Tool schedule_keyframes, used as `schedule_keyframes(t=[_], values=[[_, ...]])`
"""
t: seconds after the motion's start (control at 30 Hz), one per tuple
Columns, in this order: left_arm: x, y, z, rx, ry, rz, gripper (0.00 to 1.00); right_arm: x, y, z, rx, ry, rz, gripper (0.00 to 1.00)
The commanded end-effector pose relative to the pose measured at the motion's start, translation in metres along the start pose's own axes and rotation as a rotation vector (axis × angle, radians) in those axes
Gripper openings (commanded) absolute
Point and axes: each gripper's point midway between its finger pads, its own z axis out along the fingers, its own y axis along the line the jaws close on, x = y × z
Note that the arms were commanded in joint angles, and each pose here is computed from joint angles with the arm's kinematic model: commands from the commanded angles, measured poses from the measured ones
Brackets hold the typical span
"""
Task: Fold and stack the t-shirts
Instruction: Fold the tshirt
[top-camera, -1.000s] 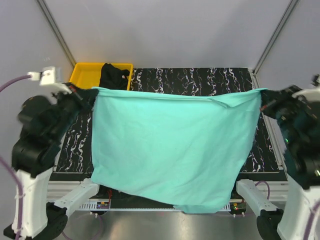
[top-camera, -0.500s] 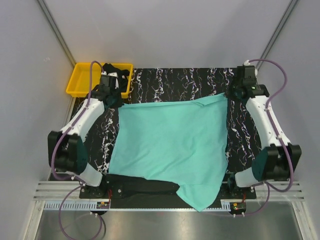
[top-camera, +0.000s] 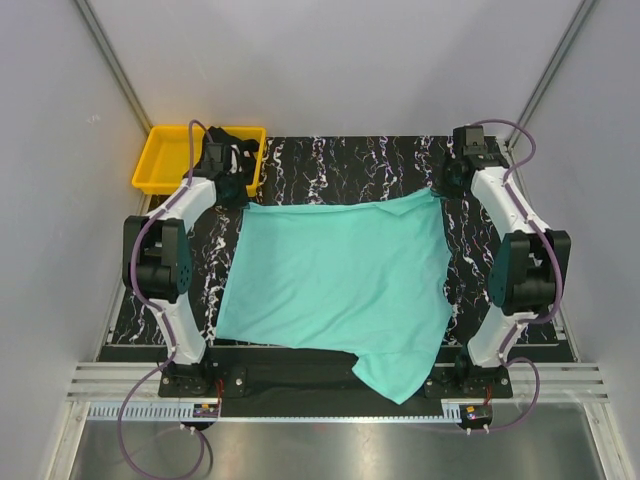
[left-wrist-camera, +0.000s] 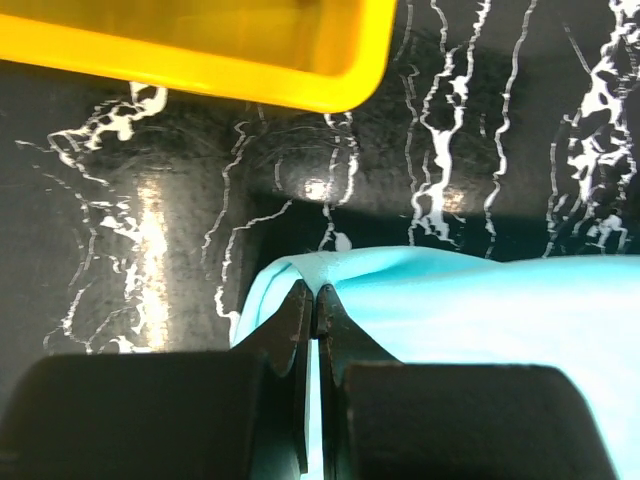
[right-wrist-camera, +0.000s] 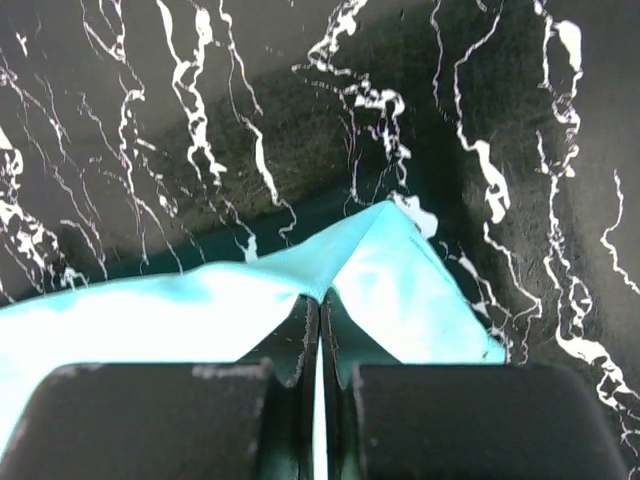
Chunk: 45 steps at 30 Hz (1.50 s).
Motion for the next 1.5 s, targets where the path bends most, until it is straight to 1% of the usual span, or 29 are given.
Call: schedule_keyframes(t=[0.0, 0.07, 0.1, 0.17, 0.23, 0.27, 0.3, 0.37, 0.43, 0.47, 0.6, 0.7, 0.9, 1.47], values=[[-0.017, -0.010, -0.015, 0.045, -0.053, -0.015, 0.00, -0.005, 0.002, -0.035, -0.028, -0.032, 0.010, 0.00], [-0.008, -0.007, -0.022, 0.032, -0.037, -0.032, 0.00, 0.015, -0.003, -0.042, -0.032, 0.018, 0.013, 0.00], [-0.005, -0.006, -0.024, 0.027, -0.030, -0.039, 0.00, 0.017, -0.002, -0.054, -0.046, 0.012, 0.019, 0.00], [0.009, -0.003, -0.029, 0.010, 0.006, -0.063, 0.00, 0.040, -0.009, -0.059, -0.041, 0.071, 0.034, 0.00], [0.023, -0.001, -0.033, 0.009, 0.048, -0.073, 0.00, 0.056, -0.011, -0.075, -0.050, 0.105, 0.066, 0.00], [0.025, -0.001, -0.038, 0.008, 0.046, -0.078, 0.00, 0.070, -0.016, -0.076, -0.039, 0.136, 0.078, 0.00], [0.028, 0.000, -0.040, 0.004, 0.053, -0.080, 0.00, 0.074, -0.018, -0.086, -0.039, 0.128, 0.103, 0.00], [0.037, 0.002, -0.046, -0.002, 0.067, -0.077, 0.00, 0.100, -0.024, -0.088, -0.036, 0.187, 0.128, 0.00], [0.050, 0.007, -0.048, -0.018, 0.100, -0.076, 0.00, 0.113, -0.025, -0.092, -0.049, 0.208, 0.163, 0.00], [0.053, 0.010, -0.050, -0.033, 0.103, -0.071, 0.00, 0.128, -0.028, -0.091, -0.050, 0.247, 0.174, 0.00], [0.074, 0.020, -0.050, -0.065, 0.149, -0.069, 0.00, 0.152, -0.037, -0.094, -0.035, 0.282, 0.200, 0.00], [0.084, 0.022, -0.046, -0.066, 0.182, -0.069, 0.00, 0.157, -0.042, -0.095, -0.023, 0.286, 0.191, 0.00], [0.108, 0.030, -0.040, -0.092, 0.245, -0.088, 0.00, 0.168, -0.047, -0.094, -0.003, 0.334, 0.181, 0.00], [0.117, 0.035, -0.026, -0.116, 0.295, -0.089, 0.00, 0.195, -0.069, -0.086, 0.105, 0.406, 0.193, 0.00]])
